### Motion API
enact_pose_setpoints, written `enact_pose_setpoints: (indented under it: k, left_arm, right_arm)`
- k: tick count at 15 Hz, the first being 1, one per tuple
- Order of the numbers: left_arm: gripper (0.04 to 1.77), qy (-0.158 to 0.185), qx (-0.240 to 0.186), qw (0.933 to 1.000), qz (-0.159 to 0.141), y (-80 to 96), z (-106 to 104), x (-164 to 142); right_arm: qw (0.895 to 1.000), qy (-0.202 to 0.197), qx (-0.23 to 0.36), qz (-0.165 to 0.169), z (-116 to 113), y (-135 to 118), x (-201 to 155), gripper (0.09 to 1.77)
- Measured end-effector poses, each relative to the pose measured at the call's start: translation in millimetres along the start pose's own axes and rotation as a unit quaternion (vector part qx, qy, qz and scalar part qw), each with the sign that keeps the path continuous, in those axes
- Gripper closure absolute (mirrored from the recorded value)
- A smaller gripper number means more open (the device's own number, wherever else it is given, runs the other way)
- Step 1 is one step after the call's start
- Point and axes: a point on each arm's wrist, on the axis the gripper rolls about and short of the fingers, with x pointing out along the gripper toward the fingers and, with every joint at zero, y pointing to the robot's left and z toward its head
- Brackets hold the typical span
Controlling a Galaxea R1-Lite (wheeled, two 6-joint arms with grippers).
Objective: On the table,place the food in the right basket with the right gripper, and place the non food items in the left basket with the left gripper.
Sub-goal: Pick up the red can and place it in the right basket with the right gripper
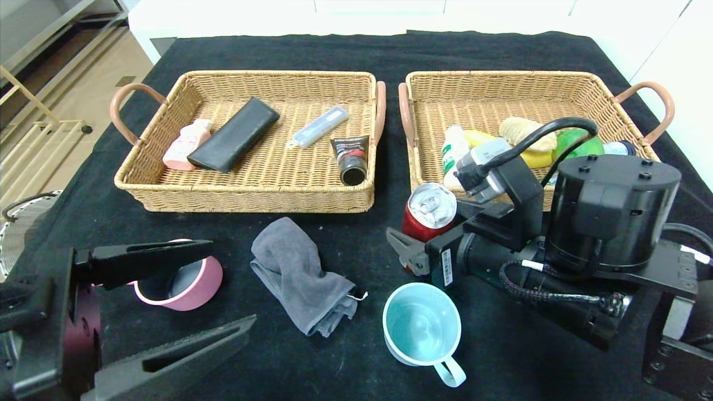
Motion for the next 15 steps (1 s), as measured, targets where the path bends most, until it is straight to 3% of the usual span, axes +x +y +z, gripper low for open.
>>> enact_pose_setpoints:
  k: [2,4,6,15]
  left_arm:
    - [0.09,0.001,0.0,1.0,0.0,0.1,-0.2,0.5]
    - [0.09,0.002,-0.001,1.0,0.0,0.2,-0.7,0.9]
    - [0.09,0.003,-0.001,1.0,0.0,0.2,-0.8,1.0]
    - [0.09,0.002,0.0,1.0,-0.001,0.0,-0.7,0.9]
  right_arm:
    - [1.0,-0.005,0.001,-0.005,0.5,-0.7,1.1,0.15]
    - [1.0,-0.005,0.001,-0.008,0.3,-1.1,1.6,0.53]
    - [1.0,-0.004,0.001,-0.01,-0.2,-2.0,1.8,0.79]
    - [1.0,-0.002,0.001,-0.012,-1.1,-3.5,2.0,0.84]
